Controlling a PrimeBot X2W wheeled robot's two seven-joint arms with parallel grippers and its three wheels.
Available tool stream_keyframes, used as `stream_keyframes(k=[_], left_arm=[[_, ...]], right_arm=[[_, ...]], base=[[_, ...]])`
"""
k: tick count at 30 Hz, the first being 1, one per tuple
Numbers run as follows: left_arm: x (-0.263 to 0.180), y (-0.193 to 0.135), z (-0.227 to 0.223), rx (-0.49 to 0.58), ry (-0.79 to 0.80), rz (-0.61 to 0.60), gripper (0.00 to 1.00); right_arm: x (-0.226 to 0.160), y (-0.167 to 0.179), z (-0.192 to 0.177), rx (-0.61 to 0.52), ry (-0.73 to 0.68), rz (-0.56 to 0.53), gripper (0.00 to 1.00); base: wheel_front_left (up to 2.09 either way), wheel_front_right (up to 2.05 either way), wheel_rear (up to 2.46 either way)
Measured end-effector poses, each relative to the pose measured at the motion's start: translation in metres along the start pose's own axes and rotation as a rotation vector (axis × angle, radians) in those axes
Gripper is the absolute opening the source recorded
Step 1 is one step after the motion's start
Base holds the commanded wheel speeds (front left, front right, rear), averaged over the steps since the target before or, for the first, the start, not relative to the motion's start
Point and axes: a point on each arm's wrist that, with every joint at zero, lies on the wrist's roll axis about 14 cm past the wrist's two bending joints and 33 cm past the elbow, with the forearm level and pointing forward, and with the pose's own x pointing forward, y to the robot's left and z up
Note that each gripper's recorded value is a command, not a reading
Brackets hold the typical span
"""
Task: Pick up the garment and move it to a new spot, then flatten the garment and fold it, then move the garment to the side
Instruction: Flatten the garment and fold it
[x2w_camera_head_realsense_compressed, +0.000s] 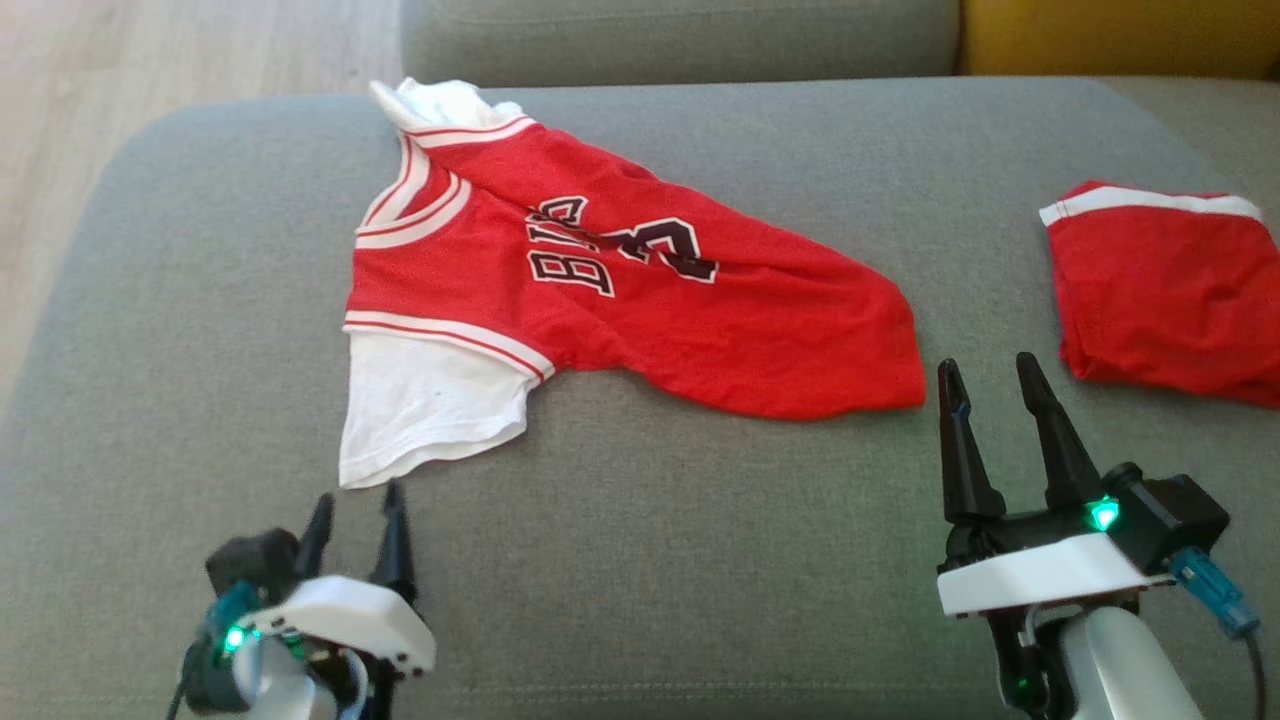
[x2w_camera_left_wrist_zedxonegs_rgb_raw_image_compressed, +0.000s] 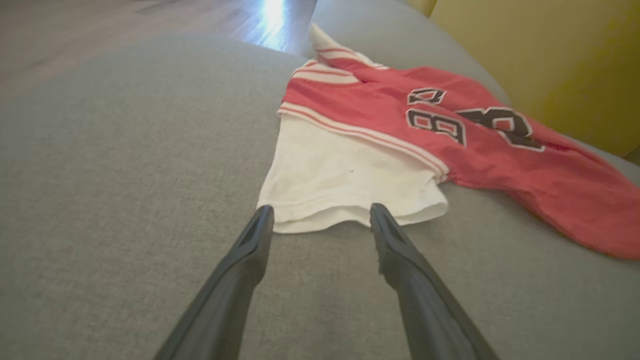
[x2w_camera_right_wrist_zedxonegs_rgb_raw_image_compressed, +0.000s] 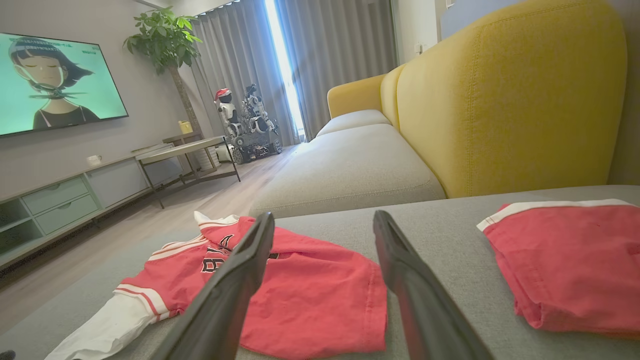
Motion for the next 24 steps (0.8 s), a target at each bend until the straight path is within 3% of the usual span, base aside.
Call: stream_keyframes(k=[10, 21, 22, 23, 24], left_arm=[[0.041, 0.034, -0.019, 0.085, 0.14, 0.123, 1.0], [0.055, 0.027, -0.047, 0.094, 0.278, 0.082, 1.0], [0.055, 0.025, -0.048, 0.093, 0.285, 0.074, 0.92], [0.055, 0.024, -0.049, 0.093, 0.292, 0.067, 0.18], [0.055, 0.024, -0.05, 0.094, 0.295, 0.062, 0.0]], right_arm=[[-0.006, -0.017, -0.011, 0.003, 0.034, -0.053, 1.0], [-0.01, -0.031, -0.017, 0.001, 0.052, -0.095, 1.0], [-0.01, -0.031, -0.017, 0.001, 0.052, -0.095, 1.0], [-0.009, -0.031, -0.017, 0.001, 0.053, -0.094, 1.0], [-0.009, -0.031, -0.018, 0.002, 0.053, -0.094, 1.0]], base=[[0.0, 0.0, 0.0], [0.0, 0.0, 0.0], [0.0, 0.0, 0.0], [0.0, 0.0, 0.0], [0.0, 0.0, 0.0]])
